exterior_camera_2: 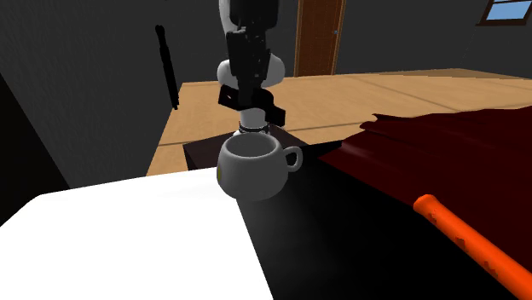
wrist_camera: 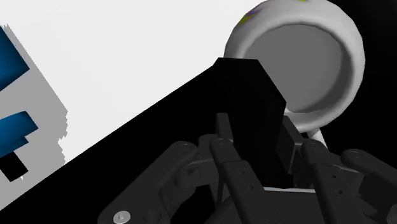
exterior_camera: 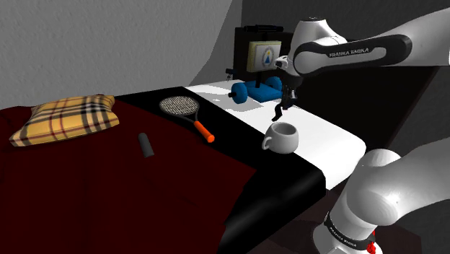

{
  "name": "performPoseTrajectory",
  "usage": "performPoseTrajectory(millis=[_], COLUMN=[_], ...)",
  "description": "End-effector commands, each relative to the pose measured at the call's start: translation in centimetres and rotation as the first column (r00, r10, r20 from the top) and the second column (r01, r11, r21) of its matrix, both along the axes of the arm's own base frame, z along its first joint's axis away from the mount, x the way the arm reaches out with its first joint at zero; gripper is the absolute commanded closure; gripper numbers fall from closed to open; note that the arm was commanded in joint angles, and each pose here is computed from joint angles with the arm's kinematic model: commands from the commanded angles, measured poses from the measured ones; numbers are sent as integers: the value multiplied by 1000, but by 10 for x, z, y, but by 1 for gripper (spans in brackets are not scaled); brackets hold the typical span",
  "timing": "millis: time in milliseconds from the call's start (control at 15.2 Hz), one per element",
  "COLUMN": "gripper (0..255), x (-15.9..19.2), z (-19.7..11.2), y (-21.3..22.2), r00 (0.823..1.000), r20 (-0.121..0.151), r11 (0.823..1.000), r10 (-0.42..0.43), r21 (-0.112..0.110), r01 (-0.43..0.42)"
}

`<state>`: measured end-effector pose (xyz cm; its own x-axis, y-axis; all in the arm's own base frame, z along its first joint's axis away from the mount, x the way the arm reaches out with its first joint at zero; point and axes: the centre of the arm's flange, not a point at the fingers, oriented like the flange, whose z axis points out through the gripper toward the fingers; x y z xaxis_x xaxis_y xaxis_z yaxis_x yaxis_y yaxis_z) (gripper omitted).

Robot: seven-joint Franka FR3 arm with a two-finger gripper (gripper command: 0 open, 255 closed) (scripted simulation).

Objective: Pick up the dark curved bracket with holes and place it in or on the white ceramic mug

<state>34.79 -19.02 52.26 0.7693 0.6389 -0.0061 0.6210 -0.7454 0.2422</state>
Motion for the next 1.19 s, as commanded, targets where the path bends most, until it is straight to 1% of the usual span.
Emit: performPoseTrajectory(millis=[0, 990, 1122], gripper=[255, 255, 255], x=[-30, -30, -30], z=[2, -77, -77], y=[13, 13, 13], r00=[1000, 1000, 1000], r20=[0, 0, 0], r11=[1000, 1000, 1000], r10=[0, 0, 0], r21=[-1, -1, -1], r01=[0, 0, 0])
